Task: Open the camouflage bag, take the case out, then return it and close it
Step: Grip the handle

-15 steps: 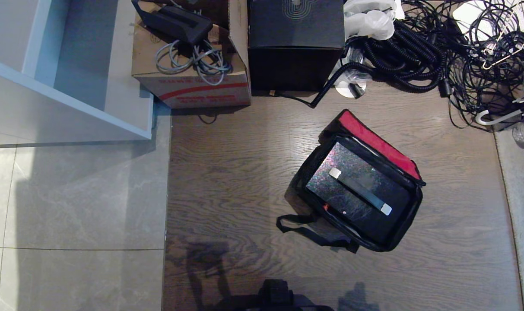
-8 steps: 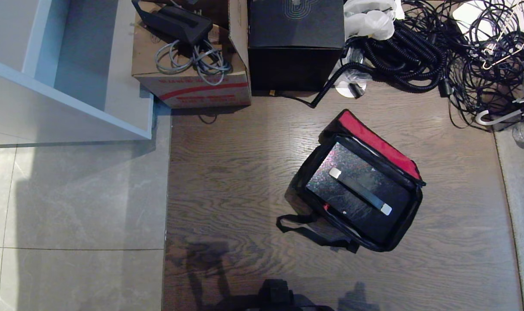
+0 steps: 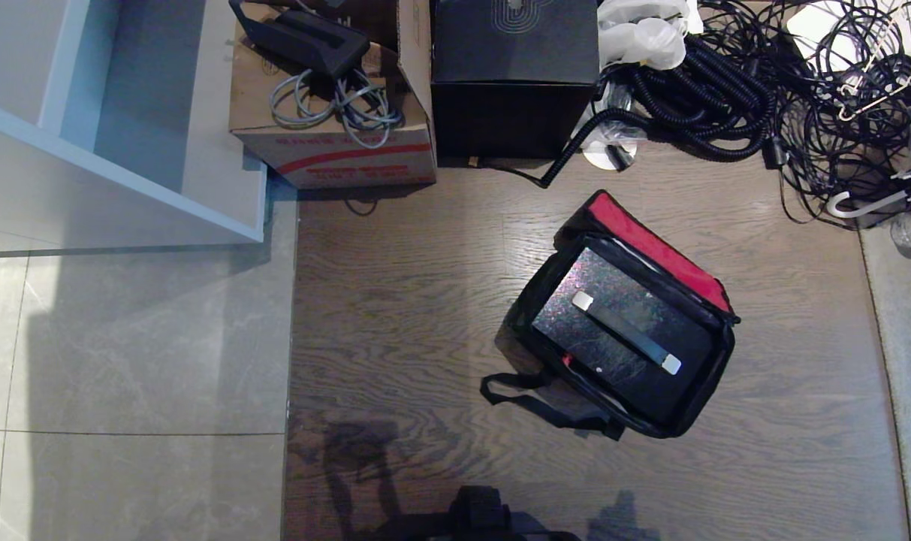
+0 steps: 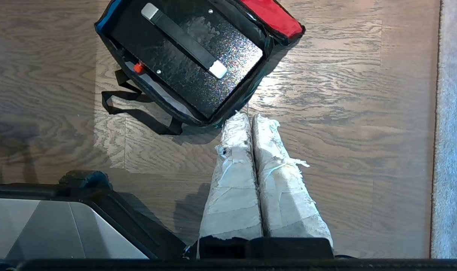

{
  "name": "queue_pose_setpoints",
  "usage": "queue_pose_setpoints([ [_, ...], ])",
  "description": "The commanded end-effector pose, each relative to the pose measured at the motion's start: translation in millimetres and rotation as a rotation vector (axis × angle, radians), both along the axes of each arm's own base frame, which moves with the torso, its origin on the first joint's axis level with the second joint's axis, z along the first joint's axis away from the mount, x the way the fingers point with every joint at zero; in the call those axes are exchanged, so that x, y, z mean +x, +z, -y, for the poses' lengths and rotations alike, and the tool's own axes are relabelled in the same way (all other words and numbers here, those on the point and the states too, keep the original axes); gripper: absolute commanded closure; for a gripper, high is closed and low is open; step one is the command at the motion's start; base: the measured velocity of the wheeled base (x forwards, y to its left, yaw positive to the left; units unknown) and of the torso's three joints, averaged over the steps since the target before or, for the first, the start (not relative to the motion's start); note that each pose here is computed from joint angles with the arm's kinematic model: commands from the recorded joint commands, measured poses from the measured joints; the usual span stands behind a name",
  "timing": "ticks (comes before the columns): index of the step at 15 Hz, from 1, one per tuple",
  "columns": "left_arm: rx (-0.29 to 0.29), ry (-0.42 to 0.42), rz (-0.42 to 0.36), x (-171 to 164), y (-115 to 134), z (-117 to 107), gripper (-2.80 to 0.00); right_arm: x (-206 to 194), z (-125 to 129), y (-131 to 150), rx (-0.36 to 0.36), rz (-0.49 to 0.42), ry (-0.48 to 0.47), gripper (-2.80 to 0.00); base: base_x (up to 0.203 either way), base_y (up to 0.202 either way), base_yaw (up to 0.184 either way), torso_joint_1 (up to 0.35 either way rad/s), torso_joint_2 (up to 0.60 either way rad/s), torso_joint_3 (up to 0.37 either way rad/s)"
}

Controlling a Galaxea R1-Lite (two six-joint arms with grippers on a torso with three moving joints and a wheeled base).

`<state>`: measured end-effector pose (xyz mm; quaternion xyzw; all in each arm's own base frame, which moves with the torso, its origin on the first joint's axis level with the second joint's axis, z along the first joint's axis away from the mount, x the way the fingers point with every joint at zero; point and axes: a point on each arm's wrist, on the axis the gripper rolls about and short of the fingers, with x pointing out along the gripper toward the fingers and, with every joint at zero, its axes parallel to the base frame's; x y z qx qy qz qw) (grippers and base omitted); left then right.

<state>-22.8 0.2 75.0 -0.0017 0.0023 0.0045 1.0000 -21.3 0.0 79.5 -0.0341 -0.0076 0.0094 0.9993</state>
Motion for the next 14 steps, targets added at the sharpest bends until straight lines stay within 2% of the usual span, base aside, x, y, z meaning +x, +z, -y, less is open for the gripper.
queue_pose_setpoints([
  [1, -0.001, 0.0, 0.0, 0.0, 0.0, 0.0, 0.0, 1.4, 0.0, -4.1, -0.001, -0.019, 0.001, 0.0, 0.0, 0.0, 0.0, 0.0, 0.0, 0.0],
  [14, -0.001, 0.0, 0.0, 0.0, 0.0, 0.0, 0.0, 1.4, 0.0, -4.1, -0.001, -0.019, 0.001, 0.0, 0.0, 0.0, 0.0, 0.0, 0.0, 0.0],
])
